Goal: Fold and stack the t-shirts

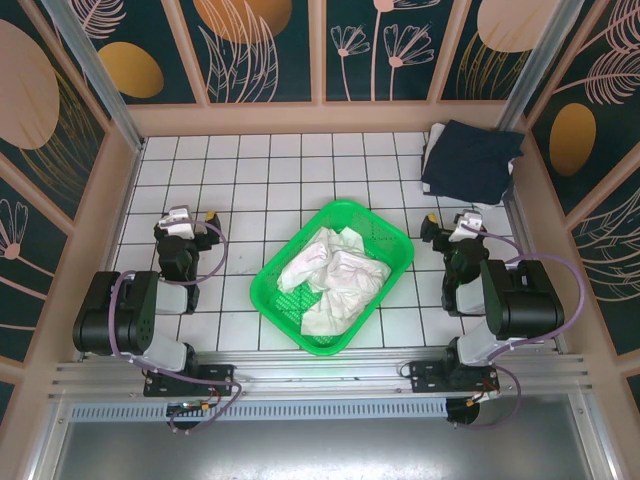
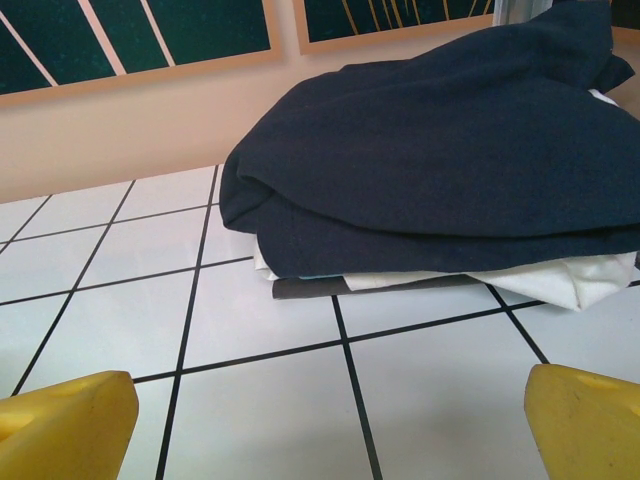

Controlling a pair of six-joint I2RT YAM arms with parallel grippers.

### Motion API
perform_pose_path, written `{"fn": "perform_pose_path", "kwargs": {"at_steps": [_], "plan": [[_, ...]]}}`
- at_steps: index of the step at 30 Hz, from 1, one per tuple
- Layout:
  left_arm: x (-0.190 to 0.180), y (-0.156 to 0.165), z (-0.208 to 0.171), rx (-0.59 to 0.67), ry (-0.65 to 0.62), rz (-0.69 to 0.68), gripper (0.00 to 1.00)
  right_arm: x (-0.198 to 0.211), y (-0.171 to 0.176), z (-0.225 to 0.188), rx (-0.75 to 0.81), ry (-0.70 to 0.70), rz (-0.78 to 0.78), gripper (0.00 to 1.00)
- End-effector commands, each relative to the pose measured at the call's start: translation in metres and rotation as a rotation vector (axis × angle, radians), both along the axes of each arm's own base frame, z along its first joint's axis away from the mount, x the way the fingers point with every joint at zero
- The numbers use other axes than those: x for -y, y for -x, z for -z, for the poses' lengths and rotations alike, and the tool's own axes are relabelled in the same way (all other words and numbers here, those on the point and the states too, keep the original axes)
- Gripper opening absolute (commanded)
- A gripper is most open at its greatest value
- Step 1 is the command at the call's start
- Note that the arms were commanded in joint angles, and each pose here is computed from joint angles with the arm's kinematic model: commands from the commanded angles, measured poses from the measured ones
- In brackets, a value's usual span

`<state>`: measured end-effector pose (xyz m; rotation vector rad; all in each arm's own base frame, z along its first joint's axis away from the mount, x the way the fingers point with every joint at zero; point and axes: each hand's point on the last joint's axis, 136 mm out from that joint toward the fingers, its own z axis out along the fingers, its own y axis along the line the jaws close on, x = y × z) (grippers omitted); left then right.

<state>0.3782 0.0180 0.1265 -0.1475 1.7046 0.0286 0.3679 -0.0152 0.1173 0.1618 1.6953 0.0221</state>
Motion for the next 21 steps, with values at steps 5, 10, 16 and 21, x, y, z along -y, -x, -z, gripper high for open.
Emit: {"fn": "perform_pose_path", "kwargs": {"at_steps": [5, 10, 16, 21], "plan": [[0.002, -0.004, -0.009, 0.025, -0.005, 0.014, 0.99, -0.003, -0.005, -0.011, 0.038, 0.016, -0.016, 0.99], [0.002, -0.004, -0.009, 0.025, -0.005, 0.014, 0.99, -0.003, -0.005, -0.011, 0.039, 0.015, -0.017, 0.99], [0.002, -0.003, -0.009, 0.026, -0.006, 0.014, 0.99, -0.003, -0.006, -0.011, 0.037, 0.013, -0.020, 0.99], [-0.020, -0.016, -0.032, -0.068, 0.061, -0.134, 0.99, 0.007, -0.009, -0.027, 0.027, 0.025, 0.072, 0.99]]}}
